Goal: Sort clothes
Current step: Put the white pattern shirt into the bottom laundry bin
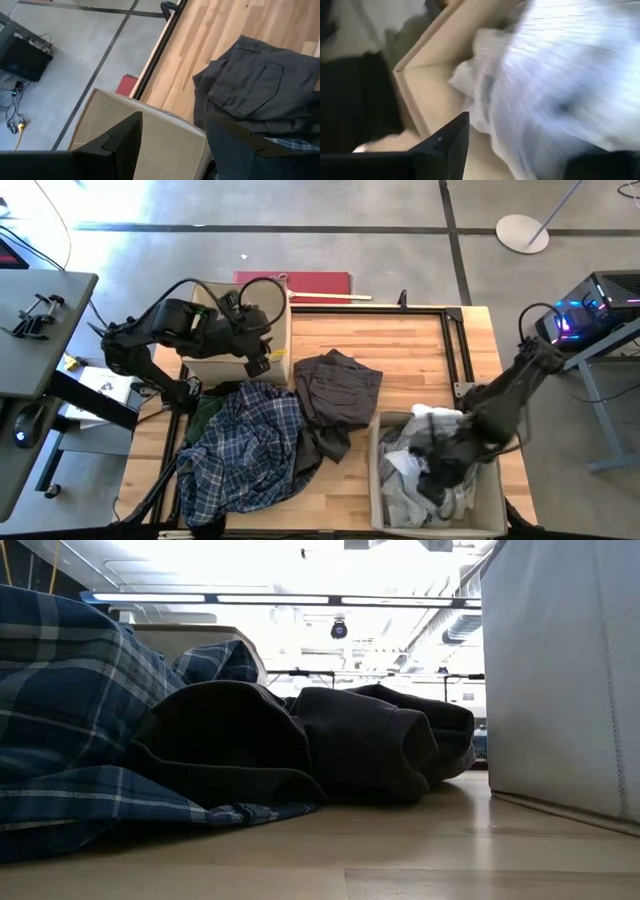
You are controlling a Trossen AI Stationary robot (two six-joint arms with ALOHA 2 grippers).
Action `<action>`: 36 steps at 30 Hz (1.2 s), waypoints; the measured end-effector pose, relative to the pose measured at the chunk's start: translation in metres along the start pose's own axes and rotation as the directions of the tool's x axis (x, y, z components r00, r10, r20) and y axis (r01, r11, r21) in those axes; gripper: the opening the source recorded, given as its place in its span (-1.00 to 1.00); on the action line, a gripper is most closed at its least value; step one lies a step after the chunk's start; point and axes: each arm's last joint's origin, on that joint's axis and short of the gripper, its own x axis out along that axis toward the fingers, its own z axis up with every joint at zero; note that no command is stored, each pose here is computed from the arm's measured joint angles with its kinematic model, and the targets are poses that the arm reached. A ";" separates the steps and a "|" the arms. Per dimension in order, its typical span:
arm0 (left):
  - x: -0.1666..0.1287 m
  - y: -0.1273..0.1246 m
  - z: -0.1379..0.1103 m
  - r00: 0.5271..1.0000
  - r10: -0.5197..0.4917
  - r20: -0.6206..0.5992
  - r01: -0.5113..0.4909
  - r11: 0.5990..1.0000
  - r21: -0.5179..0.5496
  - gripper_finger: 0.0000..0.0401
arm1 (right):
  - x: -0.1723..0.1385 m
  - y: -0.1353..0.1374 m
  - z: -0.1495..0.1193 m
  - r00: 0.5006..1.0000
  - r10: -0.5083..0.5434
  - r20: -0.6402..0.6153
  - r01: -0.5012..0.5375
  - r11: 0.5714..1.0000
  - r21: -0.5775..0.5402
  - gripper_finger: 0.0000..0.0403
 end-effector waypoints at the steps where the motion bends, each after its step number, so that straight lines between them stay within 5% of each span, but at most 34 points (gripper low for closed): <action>1: -0.001 -0.001 0.000 1.000 -0.004 0.002 0.004 1.000 -0.002 0.03 | -0.008 -0.002 -0.004 0.998 -0.060 0.034 0.059 0.998 0.015 -0.15; 5: -0.003 -0.004 -0.001 1.000 -0.006 0.009 0.006 1.000 -0.009 0.03 | -0.027 -0.024 -0.013 0.923 -0.351 0.158 0.326 0.931 0.161 -0.15; 10: -0.004 -0.005 -0.001 1.000 0.004 0.016 -0.004 1.000 -0.006 0.03 | 0.000 -0.045 -0.010 0.883 -0.438 0.169 0.391 0.885 0.252 -0.15; 14: -0.004 -0.005 -0.001 1.000 0.005 0.017 -0.004 1.000 -0.019 0.03 | 0.036 -0.082 -0.006 0.767 -0.637 0.079 0.552 0.719 0.423 -0.15; 16: -0.004 -0.005 -0.001 1.000 0.006 0.016 -0.006 1.000 -0.021 0.03 | 0.057 -0.103 -0.005 0.712 -0.693 0.112 0.576 0.667 0.472 -0.17; 19: -0.004 -0.005 -0.001 1.000 0.007 0.017 -0.006 1.000 -0.023 0.03 | 0.094 -0.132 -0.003 0.701 -0.695 0.161 0.565 0.679 0.468 -0.29; 21: -0.004 -0.005 -0.001 1.000 0.007 0.016 -0.007 1.000 -0.024 0.03 | 0.123 -0.140 -0.003 0.813 -0.574 0.096 0.473 0.748 0.465 -0.41; 25: -0.004 -0.005 -0.001 1.000 0.014 0.014 -0.013 1.000 -0.022 0.03 | 0.146 -0.155 -0.005 0.893 -0.447 0.059 0.380 0.817 0.434 -0.66; 31: -0.003 -0.006 -0.001 1.000 0.029 0.011 -0.029 0.999 -0.016 0.03 | 0.127 -0.140 -0.004 0.887 -0.460 0.043 0.411 0.827 0.383 -0.78; 36: -0.004 -0.006 -0.002 1.000 0.029 0.011 -0.029 0.999 -0.014 0.03 | 0.092 -0.111 0.000 0.884 -0.463 0.057 0.424 0.849 0.315 -0.60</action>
